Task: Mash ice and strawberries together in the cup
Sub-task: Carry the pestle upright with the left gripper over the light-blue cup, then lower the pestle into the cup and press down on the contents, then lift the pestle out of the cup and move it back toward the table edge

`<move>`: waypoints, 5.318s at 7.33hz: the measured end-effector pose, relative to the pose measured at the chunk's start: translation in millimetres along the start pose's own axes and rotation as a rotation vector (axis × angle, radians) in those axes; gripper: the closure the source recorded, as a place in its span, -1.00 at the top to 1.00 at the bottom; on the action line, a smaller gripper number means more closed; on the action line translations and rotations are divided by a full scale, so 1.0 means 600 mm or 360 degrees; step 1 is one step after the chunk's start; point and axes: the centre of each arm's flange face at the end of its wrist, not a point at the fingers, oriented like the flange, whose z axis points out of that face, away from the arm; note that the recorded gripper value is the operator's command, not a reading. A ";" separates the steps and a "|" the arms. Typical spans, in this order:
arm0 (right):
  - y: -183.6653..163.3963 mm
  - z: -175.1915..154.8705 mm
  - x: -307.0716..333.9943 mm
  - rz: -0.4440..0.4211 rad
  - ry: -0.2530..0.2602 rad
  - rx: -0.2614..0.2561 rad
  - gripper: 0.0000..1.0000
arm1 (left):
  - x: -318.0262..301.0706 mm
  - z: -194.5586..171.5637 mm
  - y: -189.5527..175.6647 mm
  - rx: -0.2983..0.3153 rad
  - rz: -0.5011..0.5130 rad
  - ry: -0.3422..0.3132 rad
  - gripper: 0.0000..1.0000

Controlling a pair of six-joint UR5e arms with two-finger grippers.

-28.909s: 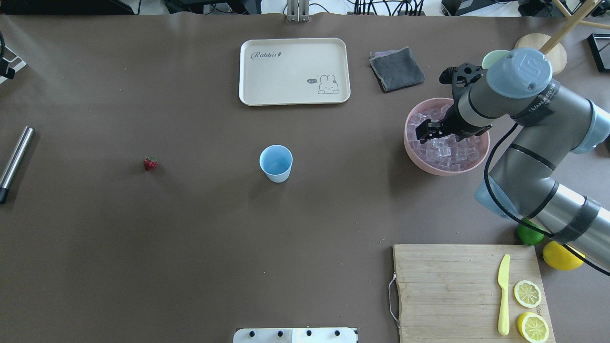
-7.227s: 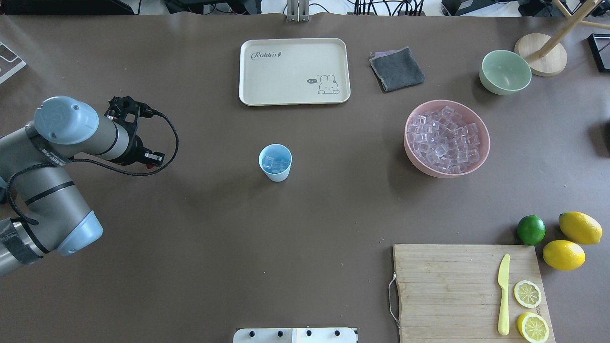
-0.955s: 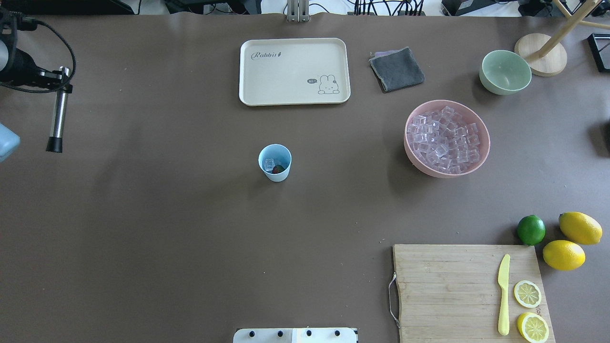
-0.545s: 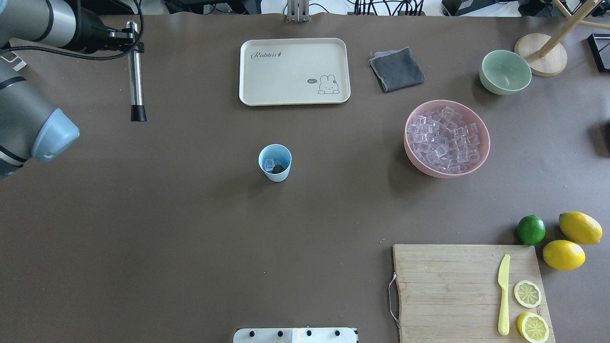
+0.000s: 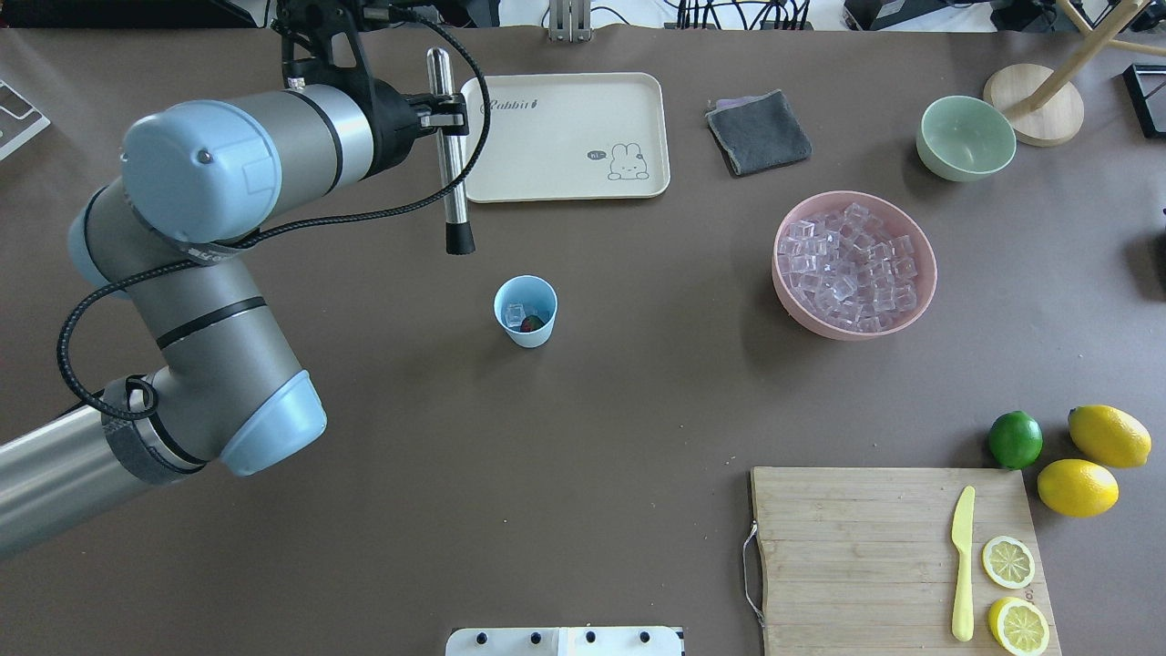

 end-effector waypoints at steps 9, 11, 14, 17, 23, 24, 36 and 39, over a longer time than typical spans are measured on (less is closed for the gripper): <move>-0.014 0.042 0.045 0.0138 0.0082 -0.0083 0.97 | 0.099 -0.029 0.148 0.0464 0.0149 -0.0125 -1.00; -0.018 0.043 0.048 0.0140 0.0083 -0.0085 0.97 | 0.106 -0.017 0.175 0.0456 0.0163 -0.0124 -1.00; -0.018 0.052 0.055 0.0147 0.0087 -0.0097 0.97 | 0.125 -0.013 0.226 0.0448 0.0176 -0.0120 -1.00; -0.009 0.048 0.053 0.0145 0.0084 -0.0091 0.97 | 0.119 0.011 0.269 0.0431 0.0184 -0.0122 -1.00; 0.001 0.044 0.050 0.0142 0.0087 -0.0087 0.97 | 0.157 -0.016 0.209 0.0530 0.0248 -0.0026 -1.00; 0.000 0.046 0.051 0.0141 0.0089 -0.0090 0.97 | 0.151 -0.010 0.216 0.0523 0.0258 -0.0038 -1.00; -0.008 0.055 0.063 0.0132 0.0132 -0.0103 0.97 | 0.071 0.021 0.017 0.0304 0.0175 0.0076 -1.00; -0.023 0.048 0.057 0.0116 0.0125 -0.0085 0.97 | -0.162 0.019 -0.156 -0.0188 0.0003 0.0046 -1.00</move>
